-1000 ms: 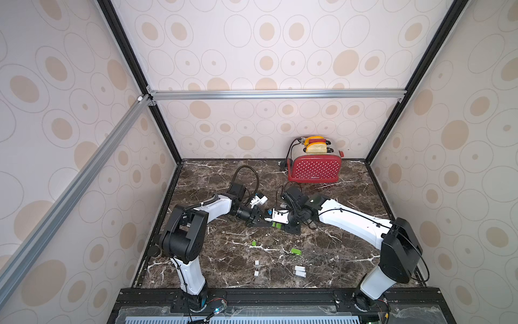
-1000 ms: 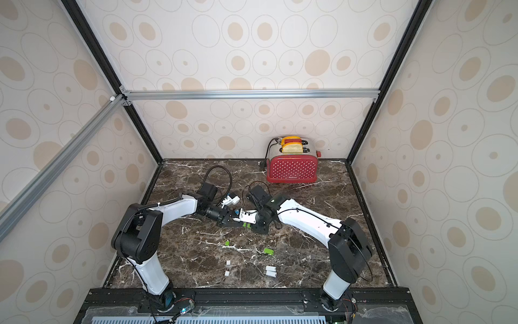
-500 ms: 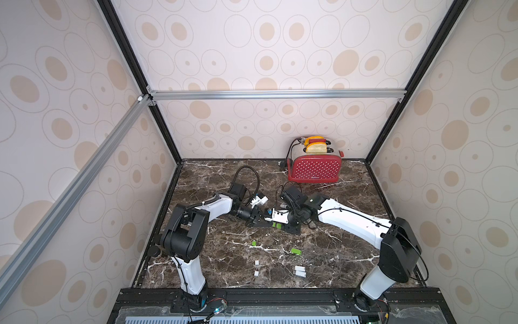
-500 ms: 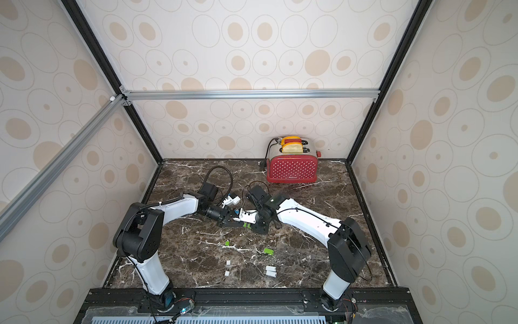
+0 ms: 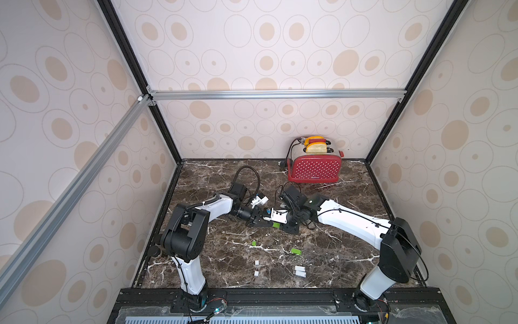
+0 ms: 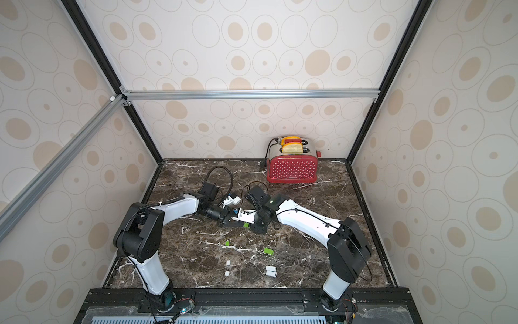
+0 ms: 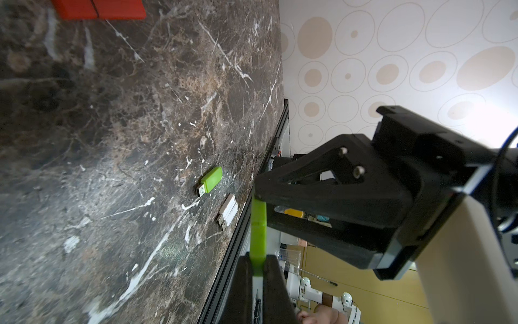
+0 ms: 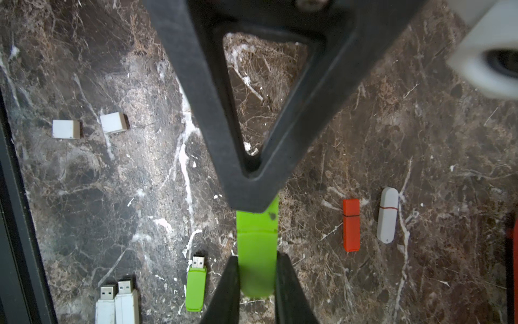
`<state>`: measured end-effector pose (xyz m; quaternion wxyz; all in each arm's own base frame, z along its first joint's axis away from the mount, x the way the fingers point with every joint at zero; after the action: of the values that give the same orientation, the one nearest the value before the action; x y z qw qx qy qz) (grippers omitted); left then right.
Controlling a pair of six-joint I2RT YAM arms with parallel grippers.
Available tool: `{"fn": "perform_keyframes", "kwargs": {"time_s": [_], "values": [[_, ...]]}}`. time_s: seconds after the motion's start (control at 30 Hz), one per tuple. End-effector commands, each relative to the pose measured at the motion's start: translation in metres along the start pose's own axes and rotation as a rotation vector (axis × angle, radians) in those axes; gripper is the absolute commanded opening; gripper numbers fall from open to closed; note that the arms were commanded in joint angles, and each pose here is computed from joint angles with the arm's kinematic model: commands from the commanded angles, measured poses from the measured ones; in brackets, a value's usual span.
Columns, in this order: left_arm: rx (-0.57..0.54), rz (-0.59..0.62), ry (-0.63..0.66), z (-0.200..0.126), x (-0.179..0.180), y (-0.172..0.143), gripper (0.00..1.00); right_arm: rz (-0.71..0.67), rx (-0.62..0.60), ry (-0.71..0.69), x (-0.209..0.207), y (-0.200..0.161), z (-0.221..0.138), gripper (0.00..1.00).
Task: Close the usb drive cover
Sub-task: Close the cover of the USB drive.
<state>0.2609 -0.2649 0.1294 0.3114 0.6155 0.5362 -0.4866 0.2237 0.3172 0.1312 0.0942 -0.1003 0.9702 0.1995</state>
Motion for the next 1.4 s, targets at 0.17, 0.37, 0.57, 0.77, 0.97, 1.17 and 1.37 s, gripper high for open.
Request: {"fn": "perform_keyframes", "kwargs": {"time_s": [0.17, 0.37, 0.57, 0.77, 0.97, 1.17, 1.37], "values": [[0.029, 0.061, -0.027, 0.011, -0.010, 0.007, 0.00, -0.026, -0.238, -0.017, -0.009, 0.056, -0.013, 0.02], [0.058, 0.059, -0.024, 0.019, -0.009, 0.003, 0.00, -0.054, -0.305, -0.044, -0.014, 0.068, -0.020, 0.01], [0.067, 0.068, 0.012, 0.022, -0.008, 0.003, 0.00, -0.057, -0.321, -0.063, -0.020, 0.074, -0.024, 0.00], [0.066, 0.062, -0.014, 0.023, -0.012, 0.005, 0.00, -0.040, -0.338, -0.086, -0.023, 0.075, -0.022, 0.00], [0.053, 0.071, -0.036, 0.021, -0.018, 0.002, 0.04, -0.051, -0.294, -0.089, -0.021, 0.064, -0.013, 0.00], [-0.002, 0.100, -0.022, 0.002, -0.024, 0.007, 0.22, -0.040, -0.216, -0.075, -0.020, 0.029, -0.010, 0.00], [-0.101, 0.105, 0.015, -0.028, -0.015, 0.014, 0.52, -0.031, -0.155, -0.076, -0.020, -0.004, -0.015, 0.00]]}}
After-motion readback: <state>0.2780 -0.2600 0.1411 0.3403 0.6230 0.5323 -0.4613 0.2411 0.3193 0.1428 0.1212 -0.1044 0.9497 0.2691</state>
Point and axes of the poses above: each gripper's point midway between its finger pads, its own z axis out along the fingers, its own x axis along the line the jaws close on, y = z × x, the point moved 1 cm from there along -z, back along the fingers, and after that the axes turned 14 degrees about -z, right-handed, at the moved point
